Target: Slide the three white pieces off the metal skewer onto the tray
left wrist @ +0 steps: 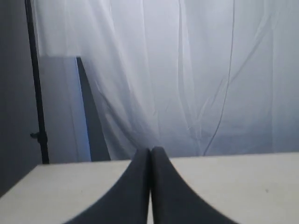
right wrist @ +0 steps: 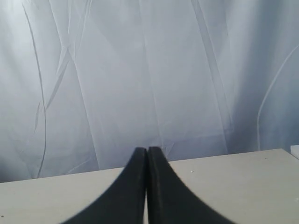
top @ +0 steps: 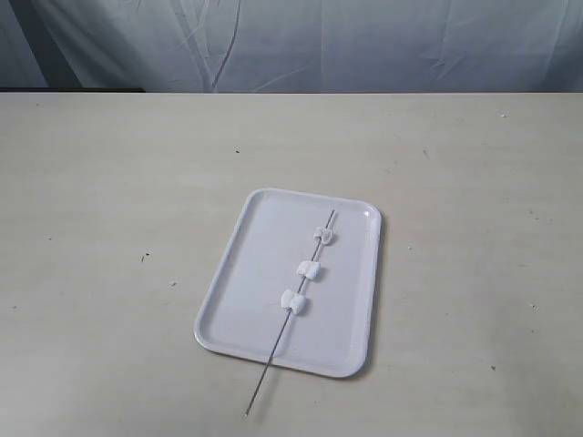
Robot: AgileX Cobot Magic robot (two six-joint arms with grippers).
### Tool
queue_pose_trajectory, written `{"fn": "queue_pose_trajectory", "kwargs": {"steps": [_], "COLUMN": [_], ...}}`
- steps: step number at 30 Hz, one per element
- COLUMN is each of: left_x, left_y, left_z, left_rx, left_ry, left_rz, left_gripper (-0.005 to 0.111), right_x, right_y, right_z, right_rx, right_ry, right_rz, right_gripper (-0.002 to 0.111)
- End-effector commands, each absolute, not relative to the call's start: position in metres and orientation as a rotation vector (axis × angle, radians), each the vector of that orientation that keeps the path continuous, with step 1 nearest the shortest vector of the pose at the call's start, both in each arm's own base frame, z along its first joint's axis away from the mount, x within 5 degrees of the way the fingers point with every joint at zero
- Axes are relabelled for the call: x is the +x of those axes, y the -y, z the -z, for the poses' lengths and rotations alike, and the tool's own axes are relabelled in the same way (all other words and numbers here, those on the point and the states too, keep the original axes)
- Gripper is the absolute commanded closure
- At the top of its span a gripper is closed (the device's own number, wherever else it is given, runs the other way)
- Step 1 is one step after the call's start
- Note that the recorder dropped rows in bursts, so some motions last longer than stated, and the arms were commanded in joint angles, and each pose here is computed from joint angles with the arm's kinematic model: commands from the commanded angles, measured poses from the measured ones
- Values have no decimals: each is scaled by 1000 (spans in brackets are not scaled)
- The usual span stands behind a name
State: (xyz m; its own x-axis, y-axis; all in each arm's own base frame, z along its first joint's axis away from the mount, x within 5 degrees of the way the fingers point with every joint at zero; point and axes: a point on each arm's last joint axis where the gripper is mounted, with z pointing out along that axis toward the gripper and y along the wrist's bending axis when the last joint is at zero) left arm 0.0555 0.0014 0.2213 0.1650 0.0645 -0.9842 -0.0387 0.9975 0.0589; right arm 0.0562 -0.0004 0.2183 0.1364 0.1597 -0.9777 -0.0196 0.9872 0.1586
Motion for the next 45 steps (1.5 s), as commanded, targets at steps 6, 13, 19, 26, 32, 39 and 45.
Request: {"fn": "queue_pose_trajectory", "kwargs": {"steps": [6,13,19,26,32,39,45], "left_x": [51,47,46,45,44,47,70], "left_y": [-1,0,0,1,1,21,45], "left_z": [-236,-245,-247,-250,-251,-270,-296], "left_rx": [26,30,-27,-170,-173,4,272], "left_ry": [-1230,-1116,-1091,-1047,-1029,-1141,-1359], "left_rz": [-74,-72,24,279,303,416,555], "left_gripper": [107,107,107,107,107,107,106], "right_x": [55,54,54,56,56,56,52], "right_y": [1,2,4,2,0,-3,-11], "right_z": [-222,-226,-225,-218,-213,-209,-221], "right_rx": [123,124,288,397,475,525,474], "right_ry": [-1385,-1341,-1324,-1385,-1429,-1474,-1558], "right_rz": [-126,-124,-291,-420,-522,-603,-654], "right_gripper": [109,109,109,109,109,109,109]}}
